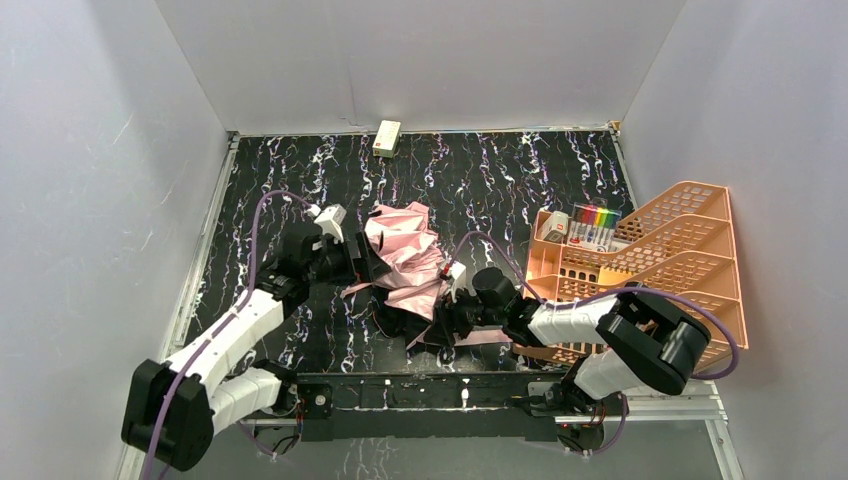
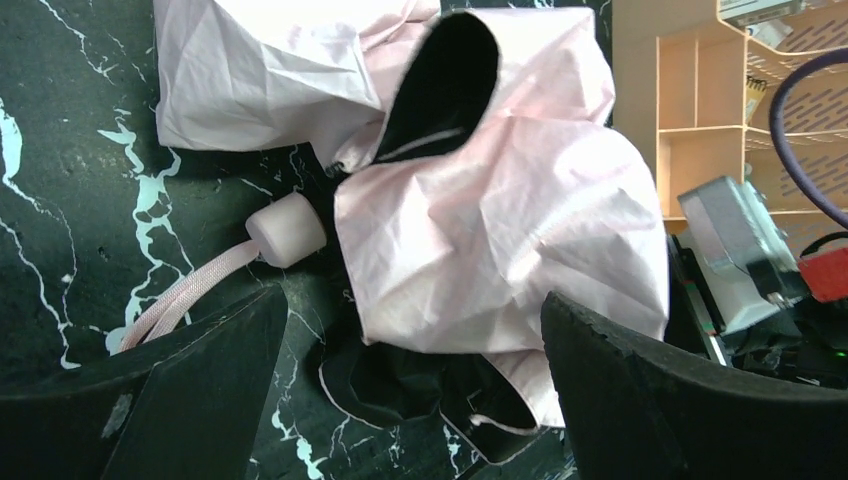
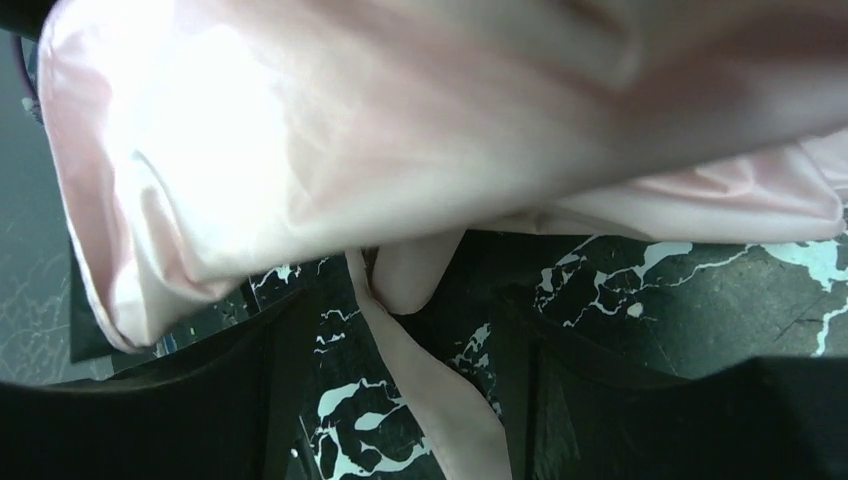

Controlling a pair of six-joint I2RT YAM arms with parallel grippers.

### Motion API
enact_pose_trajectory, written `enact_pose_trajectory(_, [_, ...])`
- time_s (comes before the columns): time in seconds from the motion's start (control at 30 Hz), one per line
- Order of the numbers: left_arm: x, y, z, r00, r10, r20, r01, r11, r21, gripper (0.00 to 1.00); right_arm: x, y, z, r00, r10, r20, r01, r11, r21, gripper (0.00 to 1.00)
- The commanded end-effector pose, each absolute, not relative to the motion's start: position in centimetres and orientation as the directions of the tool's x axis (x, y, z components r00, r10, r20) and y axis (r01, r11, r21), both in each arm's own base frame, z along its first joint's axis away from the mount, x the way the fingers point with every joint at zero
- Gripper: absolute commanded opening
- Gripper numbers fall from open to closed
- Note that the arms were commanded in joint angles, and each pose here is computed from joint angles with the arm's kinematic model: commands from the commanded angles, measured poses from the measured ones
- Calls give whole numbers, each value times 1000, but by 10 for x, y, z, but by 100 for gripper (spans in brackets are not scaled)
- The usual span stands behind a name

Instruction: Put away the umbrella

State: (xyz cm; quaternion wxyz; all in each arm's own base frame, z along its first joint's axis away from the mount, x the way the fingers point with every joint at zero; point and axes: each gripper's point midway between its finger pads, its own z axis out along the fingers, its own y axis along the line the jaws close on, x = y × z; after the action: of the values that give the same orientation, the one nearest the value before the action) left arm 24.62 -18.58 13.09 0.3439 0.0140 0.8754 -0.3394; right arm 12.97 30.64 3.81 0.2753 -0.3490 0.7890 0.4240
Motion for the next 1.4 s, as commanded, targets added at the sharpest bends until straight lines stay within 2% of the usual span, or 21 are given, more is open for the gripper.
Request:
enact_pose_trajectory(0.0, [270,-202,154,-720,-209,-661,329,736,-591,98,130,315,43,-568,-288,-771,-811,358,464,67])
enact_pose_trajectory(0.17, [285,-206,156,-709,-195,-677,342,745,-573,98,122,315,40,-581,-304,-755,-805,350,479,53])
enact_pose_trajectory(0.4, [291,-207,153,-710,-199,-675,334,750,-571,98,102,310,37,-612,-325,-721,-786,345,512,53])
enact_pose_trajectory(0.6, [289,-206,148,-718,-195,-669,324,756,-568,98,94,307,25,-631,-348,-694,-774,351,527,44])
enact_pose_trajectory(0.67, [288,-204,147,-718,-195,-668,318,762,-564,98,93,308,26,-630,-349,-693,-775,343,531,35])
enact_pose_trajectory(0.8, [286,-200,144,-719,-194,-667,307,773,-555,98,89,313,38,-629,-347,-696,-777,311,548,11])
enact_pose_trajectory(0.9, [284,-197,142,-720,-192,-667,300,781,-548,98,85,320,66,-620,-318,-717,-784,255,566,0])
enact_pose_trajectory(1.13, [283,-195,145,-710,-198,-676,300,784,-544,98,99,338,168,-549,-181,-816,-834,182,521,0])
enact_pose_trajectory(1.37, [278,-203,179,-661,-212,-720,384,729,-567,98,147,363,238,-495,-51,-867,-839,289,462,0])
